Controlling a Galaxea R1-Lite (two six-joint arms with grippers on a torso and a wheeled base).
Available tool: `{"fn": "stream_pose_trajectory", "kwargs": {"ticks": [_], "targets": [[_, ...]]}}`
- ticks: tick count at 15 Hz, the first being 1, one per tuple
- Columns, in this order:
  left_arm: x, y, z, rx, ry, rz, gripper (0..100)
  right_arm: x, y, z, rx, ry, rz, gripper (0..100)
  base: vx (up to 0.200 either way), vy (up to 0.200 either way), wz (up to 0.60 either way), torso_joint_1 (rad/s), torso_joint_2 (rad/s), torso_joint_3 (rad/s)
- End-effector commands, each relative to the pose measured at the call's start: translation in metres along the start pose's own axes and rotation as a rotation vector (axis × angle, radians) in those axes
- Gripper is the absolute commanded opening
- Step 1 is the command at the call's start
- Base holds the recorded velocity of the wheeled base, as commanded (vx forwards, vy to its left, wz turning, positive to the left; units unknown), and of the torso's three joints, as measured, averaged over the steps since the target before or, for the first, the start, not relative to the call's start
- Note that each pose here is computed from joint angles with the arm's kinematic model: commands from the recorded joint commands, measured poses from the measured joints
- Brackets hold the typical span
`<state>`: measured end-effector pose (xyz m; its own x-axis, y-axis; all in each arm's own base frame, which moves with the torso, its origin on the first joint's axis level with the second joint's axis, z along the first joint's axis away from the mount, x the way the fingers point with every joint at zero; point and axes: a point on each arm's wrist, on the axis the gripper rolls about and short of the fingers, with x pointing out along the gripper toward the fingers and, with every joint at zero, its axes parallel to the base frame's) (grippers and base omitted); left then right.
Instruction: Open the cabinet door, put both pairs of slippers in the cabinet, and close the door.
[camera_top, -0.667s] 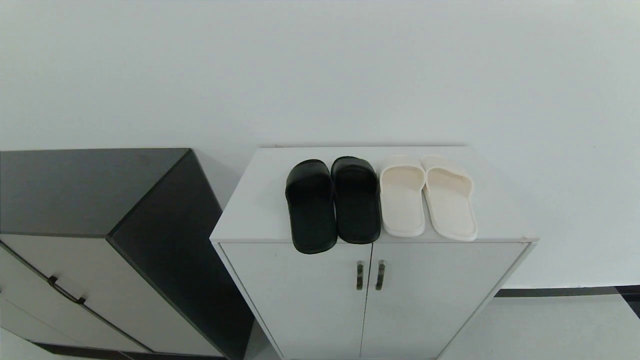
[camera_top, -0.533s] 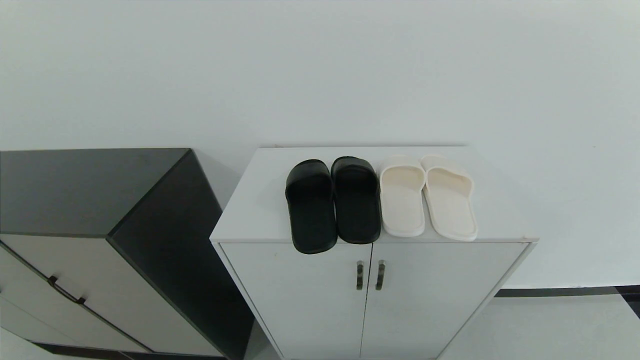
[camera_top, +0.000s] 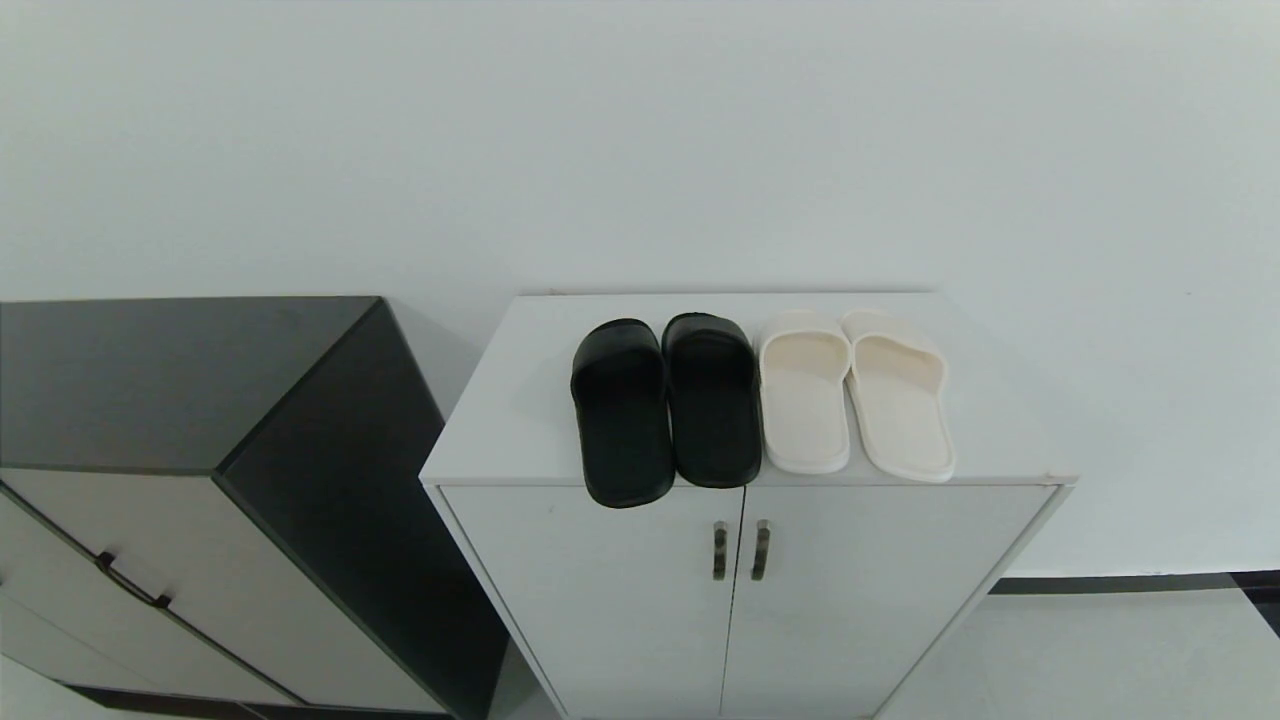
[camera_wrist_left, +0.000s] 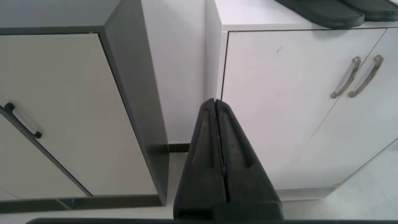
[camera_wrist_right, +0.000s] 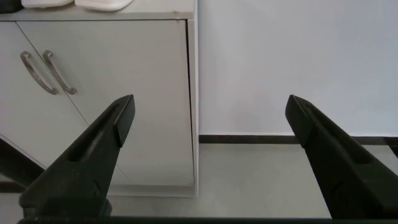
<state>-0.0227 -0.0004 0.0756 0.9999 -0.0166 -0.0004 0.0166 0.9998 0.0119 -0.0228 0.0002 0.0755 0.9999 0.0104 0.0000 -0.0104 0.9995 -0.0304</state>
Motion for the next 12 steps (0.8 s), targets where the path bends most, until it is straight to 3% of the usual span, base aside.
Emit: {"fn": "stream_pose_trajectory", "kwargs": {"ticks": [1, 3, 4, 5, 6, 8, 10, 12], "targets": [[0.000, 0.000, 0.000, 0.000, 0.000, 0.001, 0, 0.000, 0.000, 0.000, 0.003, -0.003, 0.000, 100, 0.000, 0.000, 0.00, 0.000, 0.00, 0.000], [0.000, 0.000, 0.000, 0.002, 0.000, 0.001, 0, 0.000, 0.000, 0.002, -0.013, -0.012, 0.001, 100, 0.000, 0.000, 0.00, 0.000, 0.00, 0.000], [0.000, 0.000, 0.000, 0.002, 0.000, 0.001, 0, -0.006, -0.001, 0.023, -0.006, -0.093, -0.004, 100, 0.000, 0.000, 0.00, 0.000, 0.00, 0.000], [0.000, 0.000, 0.000, 0.003, 0.000, 0.000, 0, -0.019, -0.002, 0.074, 0.108, -0.171, 0.023, 100, 0.000, 0.000, 0.00, 0.000, 0.00, 0.000], [0.000, 0.000, 0.000, 0.008, 0.000, 0.000, 0, -0.011, -0.002, 0.093, 0.157, -0.032, 0.122, 100, 0.000, 0.000, 0.00, 0.000, 0.00, 0.000], [0.000, 0.000, 0.000, 0.008, 0.000, 0.000, 0, 0.019, 0.002, 0.099, 0.157, 0.160, 0.238, 100, 0.000, 0.000, 0.00, 0.000, 0.00, 0.000], [0.000, 0.000, 0.000, 0.008, 0.000, -0.002, 0, 0.060, 0.004, 0.109, 0.159, 0.238, 0.296, 100, 0.000, 0.000, 0.00, 0.000, 0.00, 0.000], [0.000, 0.000, 0.000, 0.008, 0.000, -0.002, 0, 0.091, 0.012, 0.121, 0.179, 0.257, 0.380, 100, 0.000, 0.000, 0.00, 0.000, 0.00, 0.000]]}}
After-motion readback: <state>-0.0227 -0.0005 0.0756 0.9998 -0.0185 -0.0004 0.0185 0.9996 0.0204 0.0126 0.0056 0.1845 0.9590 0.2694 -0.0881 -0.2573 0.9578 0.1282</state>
